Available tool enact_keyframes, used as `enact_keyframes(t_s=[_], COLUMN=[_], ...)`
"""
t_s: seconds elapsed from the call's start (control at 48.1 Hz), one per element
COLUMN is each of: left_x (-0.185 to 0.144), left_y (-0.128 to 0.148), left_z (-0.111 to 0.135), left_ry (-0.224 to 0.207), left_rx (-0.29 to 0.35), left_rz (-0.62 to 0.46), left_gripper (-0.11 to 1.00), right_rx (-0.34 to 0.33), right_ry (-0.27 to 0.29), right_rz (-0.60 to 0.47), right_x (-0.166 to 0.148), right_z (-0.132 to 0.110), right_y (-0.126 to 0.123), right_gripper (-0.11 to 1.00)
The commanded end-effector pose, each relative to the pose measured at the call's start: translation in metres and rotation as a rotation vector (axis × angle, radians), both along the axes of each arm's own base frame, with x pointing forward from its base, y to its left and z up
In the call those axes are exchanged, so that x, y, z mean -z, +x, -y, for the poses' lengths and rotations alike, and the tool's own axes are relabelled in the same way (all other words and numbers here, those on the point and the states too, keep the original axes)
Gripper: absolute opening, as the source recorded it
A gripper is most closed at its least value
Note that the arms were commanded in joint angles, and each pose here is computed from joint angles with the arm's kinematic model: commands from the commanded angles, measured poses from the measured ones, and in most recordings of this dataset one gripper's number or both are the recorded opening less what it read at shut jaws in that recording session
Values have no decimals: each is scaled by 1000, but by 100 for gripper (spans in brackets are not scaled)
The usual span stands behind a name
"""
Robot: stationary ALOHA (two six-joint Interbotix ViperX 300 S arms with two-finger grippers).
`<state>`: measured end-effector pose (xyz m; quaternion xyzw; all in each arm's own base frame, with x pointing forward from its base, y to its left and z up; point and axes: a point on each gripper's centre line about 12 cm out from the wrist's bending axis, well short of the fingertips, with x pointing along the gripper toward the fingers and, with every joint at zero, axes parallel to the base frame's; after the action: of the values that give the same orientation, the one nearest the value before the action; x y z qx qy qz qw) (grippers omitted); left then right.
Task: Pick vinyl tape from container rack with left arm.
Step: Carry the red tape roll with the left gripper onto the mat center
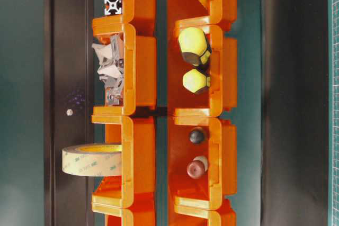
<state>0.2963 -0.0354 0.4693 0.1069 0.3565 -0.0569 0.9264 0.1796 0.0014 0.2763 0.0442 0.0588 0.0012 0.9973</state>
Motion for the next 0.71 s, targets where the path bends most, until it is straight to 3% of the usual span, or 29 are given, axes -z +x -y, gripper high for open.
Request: enact_keyframes(t_s=[0.0,0.208,0.312,0.52,0.686], left_x=[8,74,114,192,229], left_y=[14,49,68,80,83], left_z=[23,46,53,52,47], left_ry=[-18,-12,14,69,84], left_rx=[60,103,126,136,127], left_rz=[54,-21,-85,-278,-351], left_gripper=[20,20,20,20,20], right_rx=[0,0,-1,-5,-13], right_ry=[0,5,3,-2,-5], right_rz=[37,41,52,92,117], right_x=[-15,-16,-19,-25,-28], right_z=[0,0,0,-1,-2], right_y=[2,2,1,-1,-1], right_gripper=[1,1,1,1,1])
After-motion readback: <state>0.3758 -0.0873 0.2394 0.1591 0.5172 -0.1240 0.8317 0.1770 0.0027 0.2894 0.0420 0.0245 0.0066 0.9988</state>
